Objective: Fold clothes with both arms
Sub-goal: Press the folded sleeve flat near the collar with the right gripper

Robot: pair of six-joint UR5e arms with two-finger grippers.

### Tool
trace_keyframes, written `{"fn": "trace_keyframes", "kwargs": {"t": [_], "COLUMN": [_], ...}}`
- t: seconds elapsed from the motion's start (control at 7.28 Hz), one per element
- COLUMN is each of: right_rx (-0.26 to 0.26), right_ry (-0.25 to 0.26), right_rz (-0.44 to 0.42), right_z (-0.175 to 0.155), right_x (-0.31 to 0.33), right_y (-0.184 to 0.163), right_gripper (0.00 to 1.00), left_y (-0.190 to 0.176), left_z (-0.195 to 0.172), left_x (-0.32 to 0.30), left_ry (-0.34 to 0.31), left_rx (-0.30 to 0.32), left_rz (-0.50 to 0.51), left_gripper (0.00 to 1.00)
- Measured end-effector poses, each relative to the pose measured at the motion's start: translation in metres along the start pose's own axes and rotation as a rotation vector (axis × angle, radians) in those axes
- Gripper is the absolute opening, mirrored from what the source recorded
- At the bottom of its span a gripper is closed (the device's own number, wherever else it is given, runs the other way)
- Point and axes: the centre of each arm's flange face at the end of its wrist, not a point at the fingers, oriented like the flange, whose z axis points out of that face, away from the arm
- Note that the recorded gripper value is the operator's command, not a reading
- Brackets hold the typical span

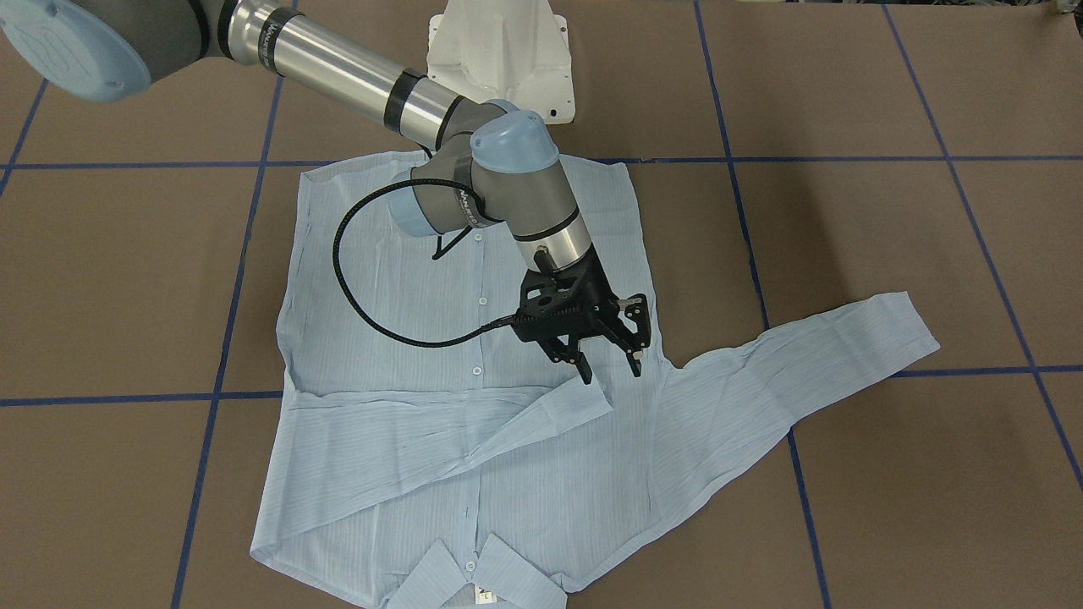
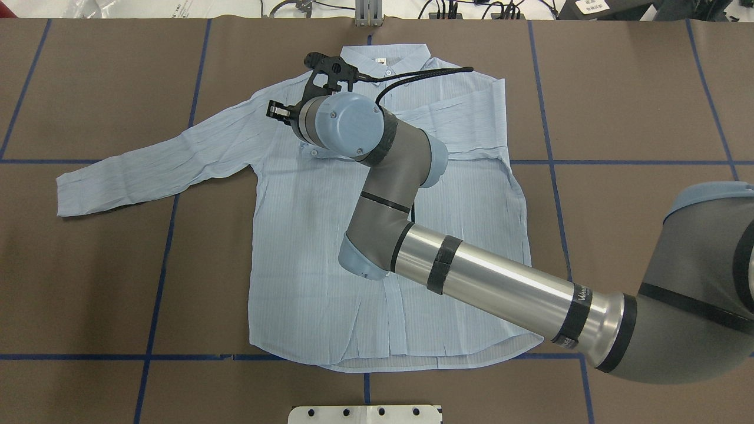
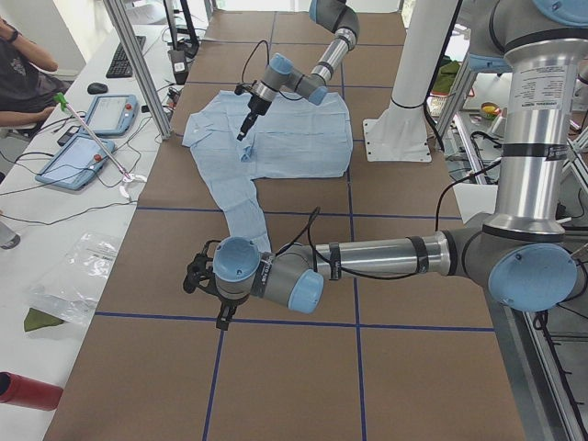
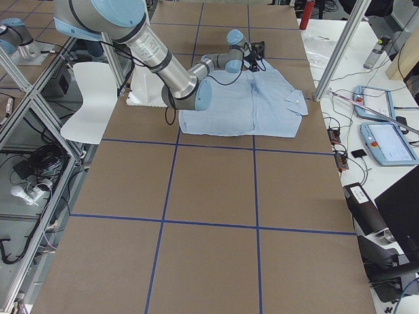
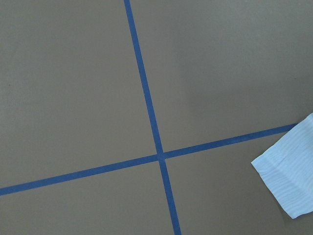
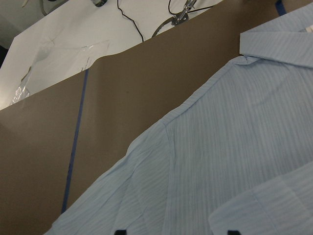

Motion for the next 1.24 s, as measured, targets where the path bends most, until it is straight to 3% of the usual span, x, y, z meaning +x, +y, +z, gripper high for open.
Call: {"fn": "trace_keyframes", "kwargs": {"t": [0.27,0.69,0.96,1.24], "right_rx": [0.013,0.0,-0.076,-0.178], "right_ry": [-0.015,0.008,0.096,0.245], "right_rz": [0.003,-0.009,-0.073,-0.205], "right_z": [-0.001,0.001,-0.012,-0.043], "right_x": [-0.003,0.007,0.019,0.047], "right_y": [-0.002,-0.022,-0.064,-0.114], "right_gripper": [1.0,1.0,1.0,1.0], "left_y": [0.0,-0.019,-0.029,-0.032], "left_z": [0.0,-0.007,0.003,0.029], "left_x": [0.0,0.017,0.043,0.08], "left_ry": [0.001,0.0,0.024,0.041], "left_rx": [0.001,0.043,0.087,0.125], "left_rz": [0.0,-0.061,-0.148,-0.252], "left_gripper": [1.0,1.0,0.99,0.99]}}
